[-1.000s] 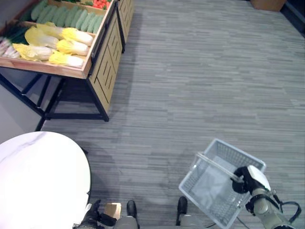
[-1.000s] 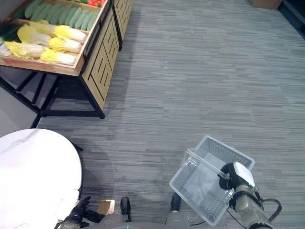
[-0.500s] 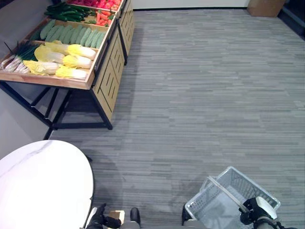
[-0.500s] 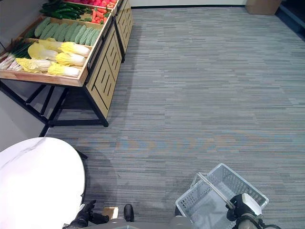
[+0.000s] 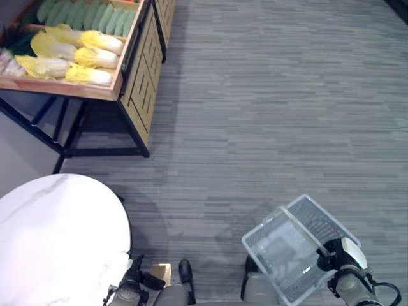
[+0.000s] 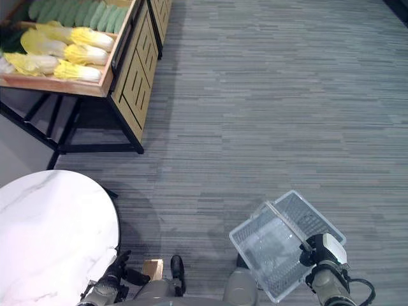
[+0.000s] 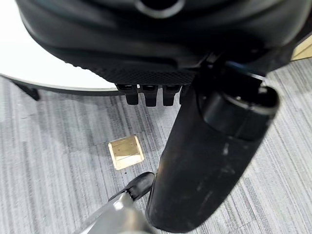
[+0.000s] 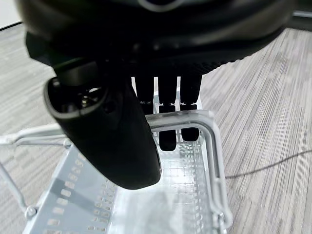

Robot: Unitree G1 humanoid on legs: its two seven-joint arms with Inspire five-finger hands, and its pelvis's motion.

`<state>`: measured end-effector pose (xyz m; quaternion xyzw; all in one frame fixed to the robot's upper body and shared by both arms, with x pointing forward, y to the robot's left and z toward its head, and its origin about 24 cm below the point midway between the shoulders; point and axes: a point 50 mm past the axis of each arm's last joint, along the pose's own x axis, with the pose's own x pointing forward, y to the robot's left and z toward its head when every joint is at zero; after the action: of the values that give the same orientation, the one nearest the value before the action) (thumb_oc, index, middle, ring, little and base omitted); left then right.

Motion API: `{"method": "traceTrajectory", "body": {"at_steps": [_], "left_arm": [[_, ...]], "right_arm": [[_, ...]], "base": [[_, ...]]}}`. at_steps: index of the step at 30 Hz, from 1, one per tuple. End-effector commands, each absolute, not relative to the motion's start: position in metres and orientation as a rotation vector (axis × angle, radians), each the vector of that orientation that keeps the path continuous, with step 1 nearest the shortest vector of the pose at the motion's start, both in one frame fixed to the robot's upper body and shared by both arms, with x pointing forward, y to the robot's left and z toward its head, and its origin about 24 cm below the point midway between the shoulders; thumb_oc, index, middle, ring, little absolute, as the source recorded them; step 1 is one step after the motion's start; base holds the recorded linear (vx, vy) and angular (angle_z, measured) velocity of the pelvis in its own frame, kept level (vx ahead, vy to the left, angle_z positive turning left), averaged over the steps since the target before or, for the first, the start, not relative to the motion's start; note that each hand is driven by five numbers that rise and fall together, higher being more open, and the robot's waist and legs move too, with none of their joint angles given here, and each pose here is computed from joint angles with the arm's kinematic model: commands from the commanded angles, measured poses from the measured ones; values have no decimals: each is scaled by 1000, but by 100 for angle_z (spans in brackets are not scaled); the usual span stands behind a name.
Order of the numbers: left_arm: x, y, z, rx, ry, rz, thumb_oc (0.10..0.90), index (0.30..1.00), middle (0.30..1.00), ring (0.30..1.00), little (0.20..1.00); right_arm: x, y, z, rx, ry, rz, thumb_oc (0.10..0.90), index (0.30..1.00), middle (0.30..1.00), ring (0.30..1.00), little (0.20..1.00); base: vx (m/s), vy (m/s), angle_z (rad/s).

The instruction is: Get the vegetables into the basket

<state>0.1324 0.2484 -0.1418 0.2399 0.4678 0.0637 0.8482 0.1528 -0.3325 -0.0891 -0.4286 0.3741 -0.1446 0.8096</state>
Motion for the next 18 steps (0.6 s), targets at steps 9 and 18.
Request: {"method": "traceTrajectory", "body": {"at_steps": [9, 18], "left_arm": [[132, 258, -139, 513, 978, 211, 900, 1000, 1000, 1000, 1000], [128, 235, -148, 432, 1018, 212, 900, 1000, 1000, 1000, 1000]], "right_arm": [[166, -358, -54, -982, 635, -448, 400, 300, 300, 300, 300], [164, -379, -35, -1044, 586, -506, 400, 300, 300, 300, 300]], "base": [[268, -169, 6], [199, -238, 6]]}}
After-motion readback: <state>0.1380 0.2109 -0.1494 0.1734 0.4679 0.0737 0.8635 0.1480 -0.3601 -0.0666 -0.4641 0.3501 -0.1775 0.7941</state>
